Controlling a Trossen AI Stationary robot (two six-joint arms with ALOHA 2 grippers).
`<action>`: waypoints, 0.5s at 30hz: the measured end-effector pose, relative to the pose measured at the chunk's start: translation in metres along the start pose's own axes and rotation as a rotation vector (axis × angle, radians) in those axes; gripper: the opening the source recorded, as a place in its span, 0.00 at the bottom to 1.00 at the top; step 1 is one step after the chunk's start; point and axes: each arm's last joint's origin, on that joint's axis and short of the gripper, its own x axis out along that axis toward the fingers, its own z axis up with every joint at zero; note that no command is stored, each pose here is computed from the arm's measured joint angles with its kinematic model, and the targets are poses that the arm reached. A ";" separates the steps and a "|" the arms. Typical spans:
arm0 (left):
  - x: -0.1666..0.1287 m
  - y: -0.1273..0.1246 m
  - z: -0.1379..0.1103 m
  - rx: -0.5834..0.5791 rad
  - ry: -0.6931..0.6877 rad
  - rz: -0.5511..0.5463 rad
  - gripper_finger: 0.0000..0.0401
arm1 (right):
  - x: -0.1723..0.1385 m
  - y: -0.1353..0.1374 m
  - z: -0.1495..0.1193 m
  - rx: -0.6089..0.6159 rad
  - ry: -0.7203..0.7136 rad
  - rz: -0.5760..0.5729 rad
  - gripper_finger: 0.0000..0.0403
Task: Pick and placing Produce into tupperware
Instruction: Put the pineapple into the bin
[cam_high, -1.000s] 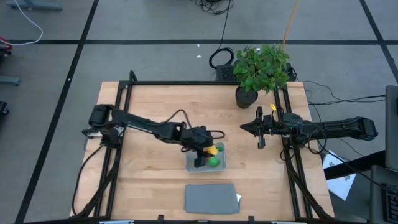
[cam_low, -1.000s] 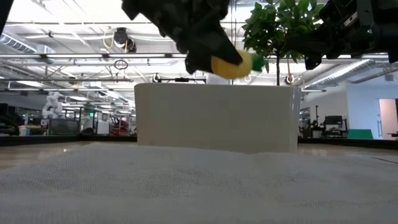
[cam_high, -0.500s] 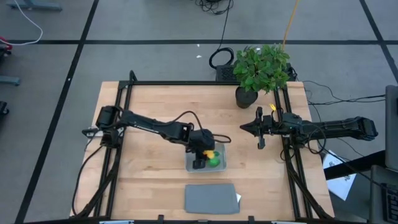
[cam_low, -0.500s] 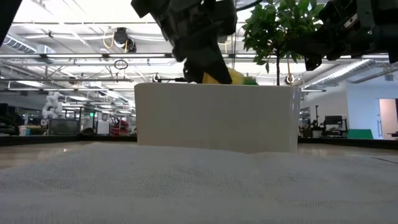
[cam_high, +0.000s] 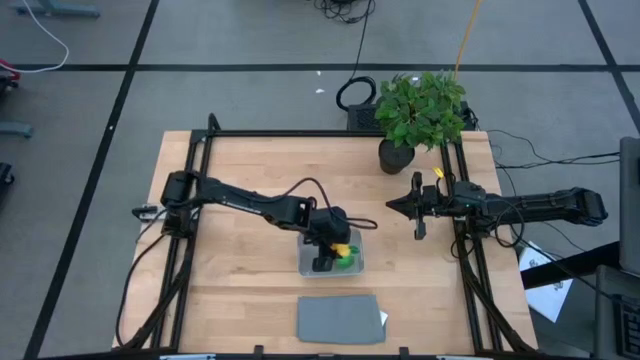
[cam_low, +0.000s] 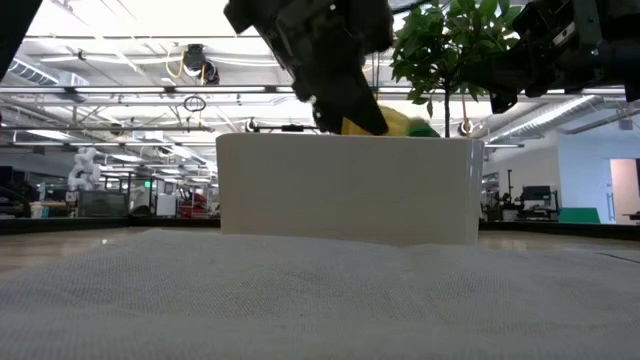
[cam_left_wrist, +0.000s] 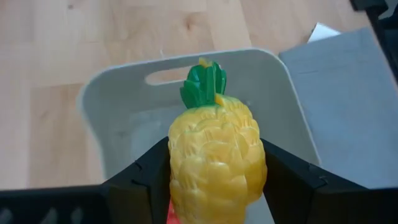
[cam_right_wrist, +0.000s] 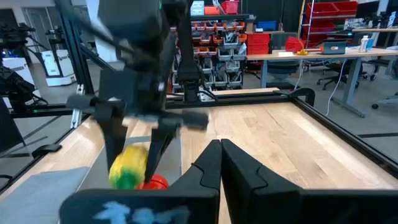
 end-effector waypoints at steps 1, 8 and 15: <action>0.005 -0.001 -0.001 0.007 0.006 -0.002 0.49 | 0.000 0.000 0.000 -0.002 0.001 0.000 0.00; 0.024 -0.003 -0.012 0.040 0.067 -0.020 0.49 | 0.000 0.000 -0.001 -0.002 0.011 0.000 0.00; 0.027 -0.005 -0.012 0.155 0.069 -0.039 0.49 | 0.000 0.000 -0.001 -0.009 0.014 -0.001 0.00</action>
